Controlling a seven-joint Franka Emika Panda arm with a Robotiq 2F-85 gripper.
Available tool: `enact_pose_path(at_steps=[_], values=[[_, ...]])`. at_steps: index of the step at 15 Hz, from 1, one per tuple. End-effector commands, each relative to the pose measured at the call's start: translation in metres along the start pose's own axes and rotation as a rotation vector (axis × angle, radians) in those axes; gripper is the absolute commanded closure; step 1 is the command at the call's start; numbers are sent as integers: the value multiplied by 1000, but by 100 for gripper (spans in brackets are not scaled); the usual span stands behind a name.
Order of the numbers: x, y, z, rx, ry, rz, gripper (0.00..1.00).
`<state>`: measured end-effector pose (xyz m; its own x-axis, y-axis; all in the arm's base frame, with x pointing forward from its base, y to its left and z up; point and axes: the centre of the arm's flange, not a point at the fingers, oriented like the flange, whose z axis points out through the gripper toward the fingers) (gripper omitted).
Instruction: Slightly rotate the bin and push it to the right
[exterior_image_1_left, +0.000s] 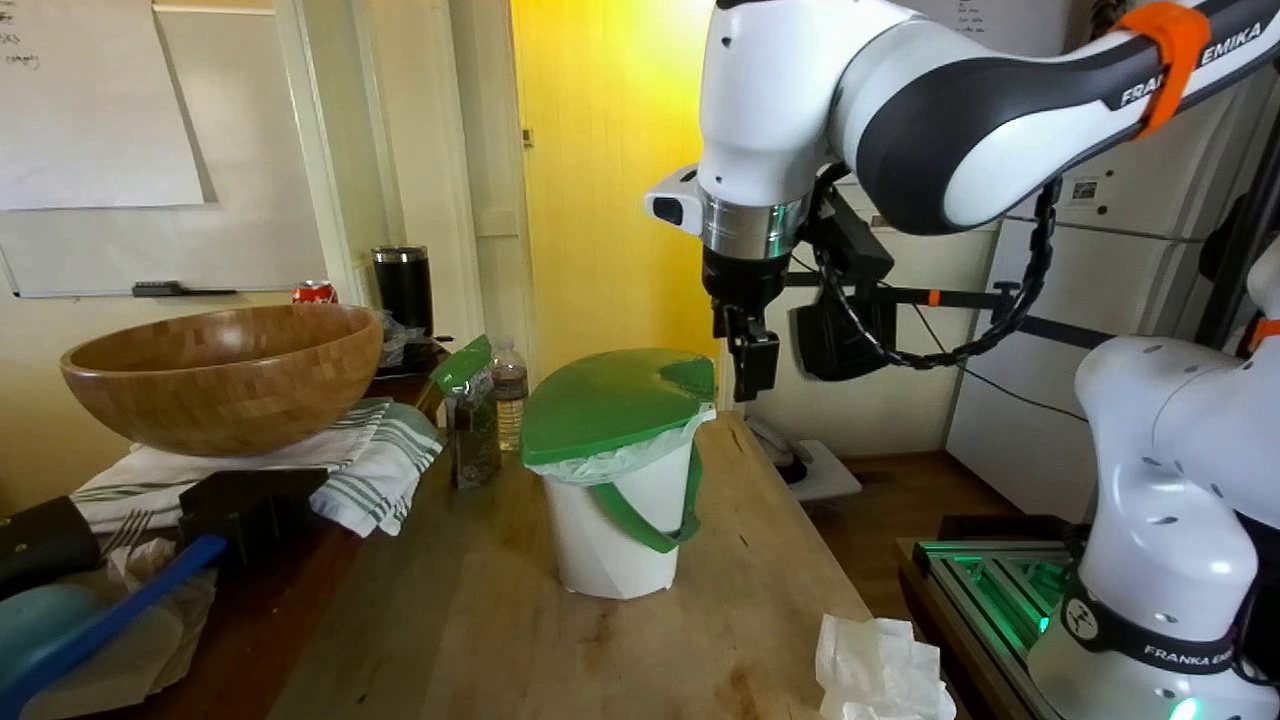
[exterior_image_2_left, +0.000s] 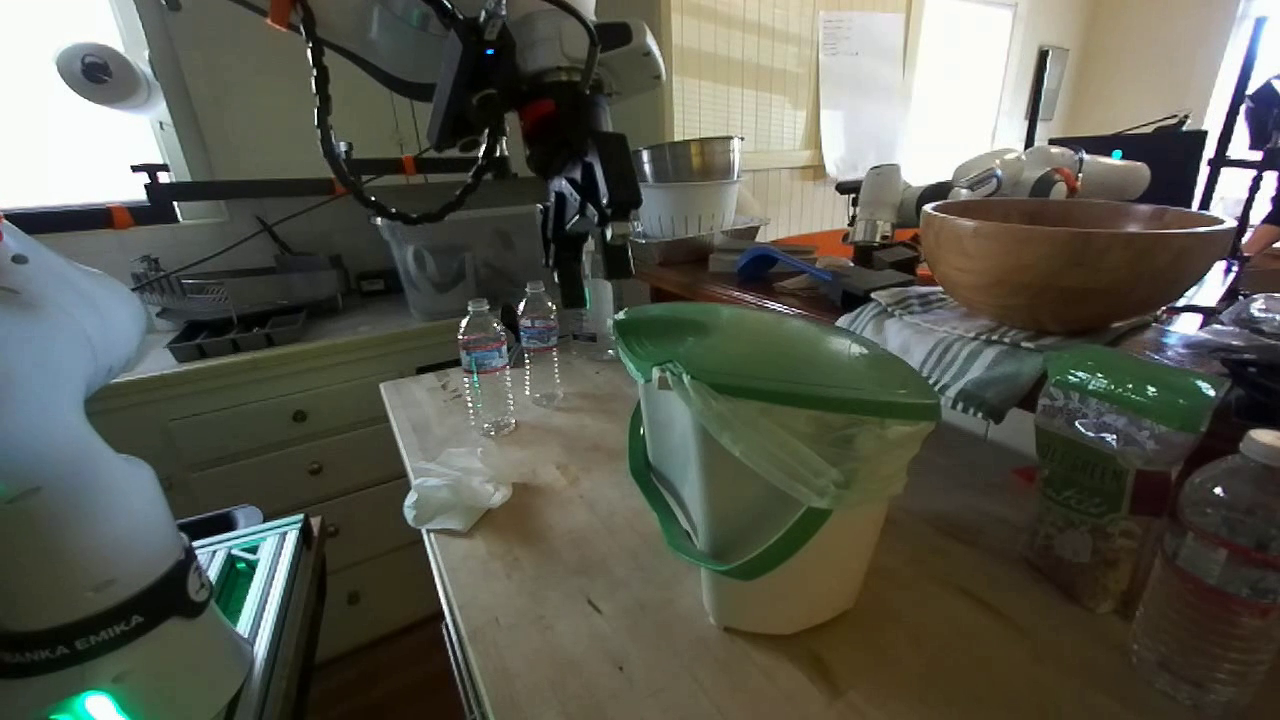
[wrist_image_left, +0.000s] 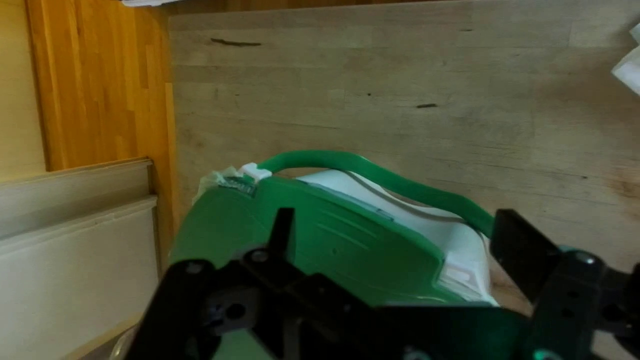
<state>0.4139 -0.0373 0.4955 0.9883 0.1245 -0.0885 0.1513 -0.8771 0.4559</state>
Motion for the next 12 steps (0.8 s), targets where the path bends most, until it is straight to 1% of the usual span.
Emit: enact_pose_path(at_steps=[1, 3, 8, 12], values=[[-9, -13, -20, 31, 22, -25, 0], [-4, -18, -22, 30, 52, -27, 0], [15, -22, -15, 45, 103, -27, 0], [31, -26, -7, 73, 158, -39, 0]])
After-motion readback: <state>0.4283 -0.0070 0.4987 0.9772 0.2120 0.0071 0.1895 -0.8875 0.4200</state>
